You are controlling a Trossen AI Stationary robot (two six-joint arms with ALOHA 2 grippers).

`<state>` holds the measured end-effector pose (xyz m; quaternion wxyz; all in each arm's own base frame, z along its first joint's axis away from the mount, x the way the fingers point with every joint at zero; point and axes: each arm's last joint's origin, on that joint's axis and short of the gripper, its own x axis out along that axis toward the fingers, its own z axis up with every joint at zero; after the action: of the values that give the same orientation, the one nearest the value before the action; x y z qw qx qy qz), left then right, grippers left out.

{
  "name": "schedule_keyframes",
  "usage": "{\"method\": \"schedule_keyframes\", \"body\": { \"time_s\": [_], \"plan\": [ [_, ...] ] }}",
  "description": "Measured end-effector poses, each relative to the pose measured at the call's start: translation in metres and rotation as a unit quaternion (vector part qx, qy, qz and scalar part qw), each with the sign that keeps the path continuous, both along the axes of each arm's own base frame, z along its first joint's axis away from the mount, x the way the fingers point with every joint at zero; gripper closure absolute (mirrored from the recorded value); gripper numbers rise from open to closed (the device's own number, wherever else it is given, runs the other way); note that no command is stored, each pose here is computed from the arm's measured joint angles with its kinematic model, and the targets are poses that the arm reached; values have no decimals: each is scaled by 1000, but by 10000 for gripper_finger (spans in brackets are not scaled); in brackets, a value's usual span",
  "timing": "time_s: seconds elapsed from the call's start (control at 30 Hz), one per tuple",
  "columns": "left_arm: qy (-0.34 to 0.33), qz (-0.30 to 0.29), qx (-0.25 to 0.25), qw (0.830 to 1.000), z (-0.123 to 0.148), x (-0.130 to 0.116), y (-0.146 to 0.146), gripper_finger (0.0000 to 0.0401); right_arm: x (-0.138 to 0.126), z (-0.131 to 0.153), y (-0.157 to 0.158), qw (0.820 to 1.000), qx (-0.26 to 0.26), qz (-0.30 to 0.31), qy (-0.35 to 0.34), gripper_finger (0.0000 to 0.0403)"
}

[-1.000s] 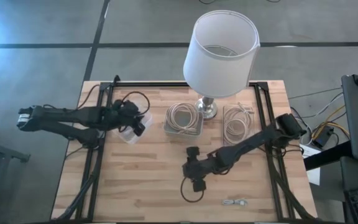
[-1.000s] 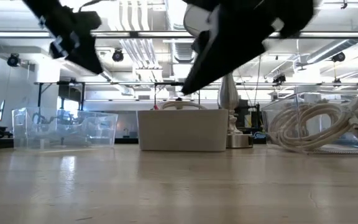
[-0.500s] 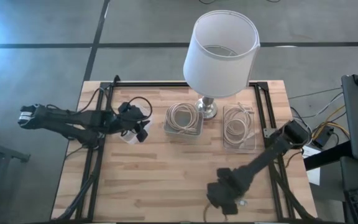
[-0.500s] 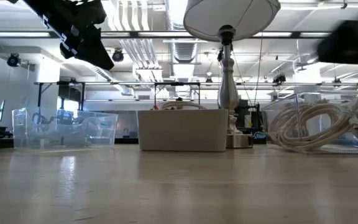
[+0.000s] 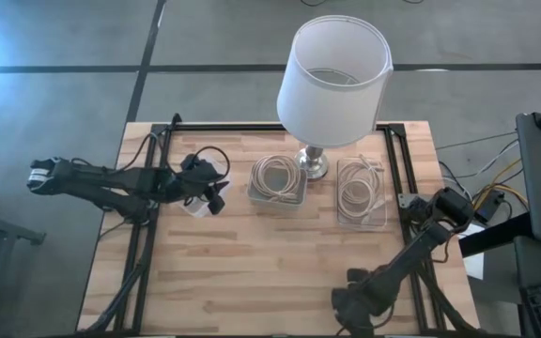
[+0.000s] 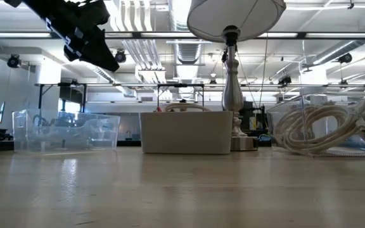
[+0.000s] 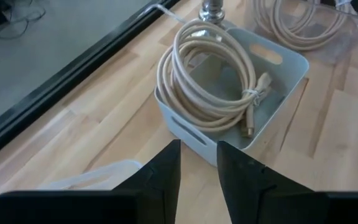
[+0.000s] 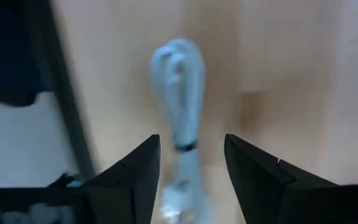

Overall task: Pick & Place USB Port
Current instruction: Put the white USB charger cable into the white bin

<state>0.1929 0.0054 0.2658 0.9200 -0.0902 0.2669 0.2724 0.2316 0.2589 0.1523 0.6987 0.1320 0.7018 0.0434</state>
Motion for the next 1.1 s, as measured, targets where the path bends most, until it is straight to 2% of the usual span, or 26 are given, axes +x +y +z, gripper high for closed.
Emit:
{"method": "schedule_keyframes", "body": {
  "time_s": [0.13,0.37,0.53,0.67,0.77,0.87,1.0,1.1],
  "plan": [
    [-13,-9,11,1000,3,2,0,295,-6,-9,-5,998,-54,-12,-30,238],
    [-32,-14,18,999,7,5,0,295,-8,-15,-9,997,-66,-29,-41,267],
    [-39,-9,11,999,7,5,0,295,-3,-13,-10,993,-89,29,-74,316],
    [-32,-8,10,999,4,8,0,295,12,-9,-13,981,-123,45,-146,367],
    [-24,-10,9,1000,-1,10,-1,295,23,-4,-19,965,-170,64,-192,378],
    [-24,-42,-10,999,-8,14,-4,295,39,8,-24,936,-231,88,-252,371],
    [-37,-138,-32,989,-20,24,-15,295,66,26,-41,883,-334,98,-314,358],
    [-60,-218,-29,974,-30,31,-27,295,84,44,-51,869,-348,114,-333,358]
  ]
}}
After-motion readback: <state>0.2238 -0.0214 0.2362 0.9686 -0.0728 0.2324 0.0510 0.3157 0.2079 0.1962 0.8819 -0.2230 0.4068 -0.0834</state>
